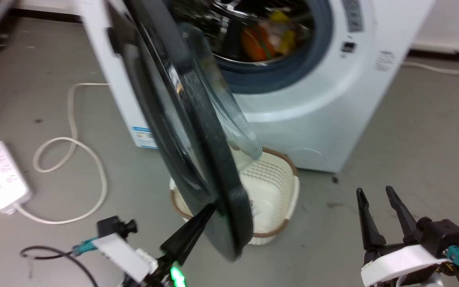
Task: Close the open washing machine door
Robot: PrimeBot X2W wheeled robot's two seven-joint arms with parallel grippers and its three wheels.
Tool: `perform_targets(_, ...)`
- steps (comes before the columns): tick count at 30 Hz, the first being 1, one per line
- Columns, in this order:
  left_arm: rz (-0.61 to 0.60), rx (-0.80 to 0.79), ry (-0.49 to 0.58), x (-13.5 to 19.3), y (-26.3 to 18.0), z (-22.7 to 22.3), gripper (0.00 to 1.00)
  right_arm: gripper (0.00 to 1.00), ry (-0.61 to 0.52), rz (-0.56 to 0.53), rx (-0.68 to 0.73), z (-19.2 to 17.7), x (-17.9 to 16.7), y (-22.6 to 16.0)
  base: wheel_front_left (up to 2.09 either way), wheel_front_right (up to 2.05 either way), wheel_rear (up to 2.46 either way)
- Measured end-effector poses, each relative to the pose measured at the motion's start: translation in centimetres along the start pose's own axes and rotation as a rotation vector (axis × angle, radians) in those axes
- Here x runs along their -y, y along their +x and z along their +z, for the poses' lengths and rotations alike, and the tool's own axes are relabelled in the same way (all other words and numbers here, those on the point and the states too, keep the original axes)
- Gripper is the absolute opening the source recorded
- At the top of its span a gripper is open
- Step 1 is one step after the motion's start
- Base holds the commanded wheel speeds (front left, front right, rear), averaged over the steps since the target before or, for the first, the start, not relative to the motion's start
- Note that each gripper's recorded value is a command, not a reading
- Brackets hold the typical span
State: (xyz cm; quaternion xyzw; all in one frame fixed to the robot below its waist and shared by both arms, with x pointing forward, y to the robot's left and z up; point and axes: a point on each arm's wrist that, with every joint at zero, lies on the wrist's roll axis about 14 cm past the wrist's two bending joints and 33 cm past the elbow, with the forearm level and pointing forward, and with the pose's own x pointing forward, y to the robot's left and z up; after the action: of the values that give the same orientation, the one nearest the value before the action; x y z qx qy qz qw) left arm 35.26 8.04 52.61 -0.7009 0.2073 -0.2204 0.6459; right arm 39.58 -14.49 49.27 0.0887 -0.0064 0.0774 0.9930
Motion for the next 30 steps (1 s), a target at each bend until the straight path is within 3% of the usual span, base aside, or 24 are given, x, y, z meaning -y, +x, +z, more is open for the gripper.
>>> perform_targets(14,-0.058,-0.171,-0.093,-0.5,13.6,-5.1,0.0,1.0,-0.007,-0.258,-0.026,-0.7,8.0,-3.6,0.0,0.0,0.0)
perform_targets(23,-0.056,-0.098,-0.116,-0.6,22.1,-4.5,0.0,1.0,0.012,-0.348,-0.054,-1.7,10.4,-5.1,0.0,0.0,0.0)
perform_targets(30,-0.031,-0.064,-0.129,-1.1,26.0,-3.7,0.0,1.0,0.008,-0.38,-0.073,-2.3,11.4,-5.5,0.0,0.0,0.0)
